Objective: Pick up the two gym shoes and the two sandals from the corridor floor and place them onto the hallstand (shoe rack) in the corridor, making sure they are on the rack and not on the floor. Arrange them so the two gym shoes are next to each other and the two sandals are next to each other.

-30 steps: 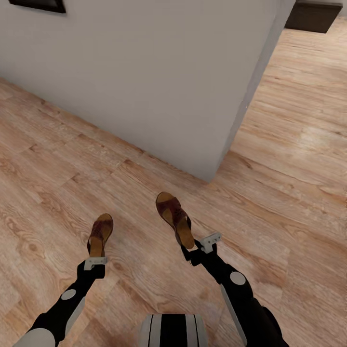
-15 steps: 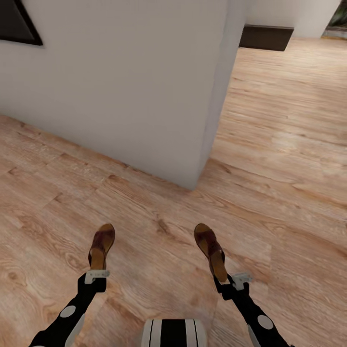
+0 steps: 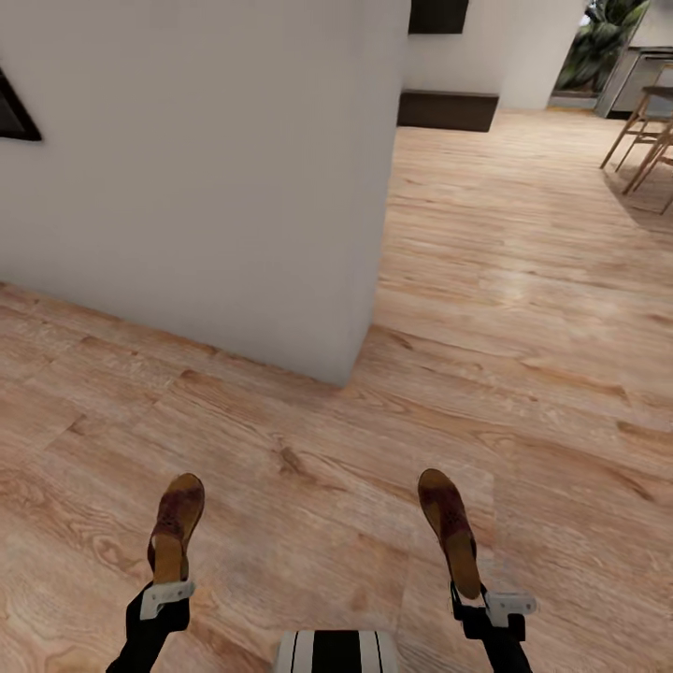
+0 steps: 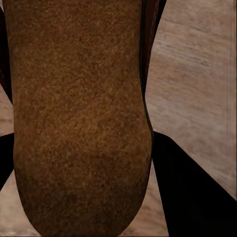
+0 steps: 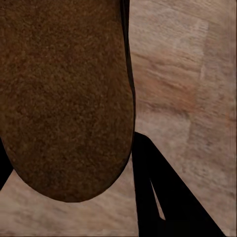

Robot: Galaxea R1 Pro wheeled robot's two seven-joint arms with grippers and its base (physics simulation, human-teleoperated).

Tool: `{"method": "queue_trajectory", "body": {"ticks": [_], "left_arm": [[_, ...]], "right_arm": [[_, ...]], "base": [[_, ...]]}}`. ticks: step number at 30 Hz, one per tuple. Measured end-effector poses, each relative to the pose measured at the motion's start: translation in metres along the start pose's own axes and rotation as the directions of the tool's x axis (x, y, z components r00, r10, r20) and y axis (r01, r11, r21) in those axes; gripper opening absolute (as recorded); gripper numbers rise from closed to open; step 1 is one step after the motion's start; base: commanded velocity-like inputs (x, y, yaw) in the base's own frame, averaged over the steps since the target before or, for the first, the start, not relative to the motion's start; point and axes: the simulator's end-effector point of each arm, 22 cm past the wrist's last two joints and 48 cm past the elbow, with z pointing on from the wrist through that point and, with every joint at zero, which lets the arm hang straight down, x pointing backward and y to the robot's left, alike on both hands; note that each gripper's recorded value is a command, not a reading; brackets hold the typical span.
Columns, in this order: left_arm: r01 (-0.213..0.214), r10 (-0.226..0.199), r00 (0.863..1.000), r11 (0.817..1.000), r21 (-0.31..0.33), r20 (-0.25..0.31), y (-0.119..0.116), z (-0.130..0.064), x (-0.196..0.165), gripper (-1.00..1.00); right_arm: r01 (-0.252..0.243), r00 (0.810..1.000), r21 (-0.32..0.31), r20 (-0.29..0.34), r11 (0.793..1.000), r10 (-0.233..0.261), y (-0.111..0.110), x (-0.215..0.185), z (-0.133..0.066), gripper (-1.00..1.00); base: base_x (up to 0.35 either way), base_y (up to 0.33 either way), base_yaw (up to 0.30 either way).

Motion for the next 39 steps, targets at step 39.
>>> {"method": "queue_trajectory", "body": {"ticks": [39], "left_arm": [[0.036,-0.035,0.994,0.999,-0.013,0.101,0.007,-0.034,-0.057,-1.0]], "right_arm": [[-0.008,0.996,0.015,0.094,1.0,0.007,-0.015,-0.065,-0.022,-1.0]], "base": [[0.0,0.0,-0.126]]}}
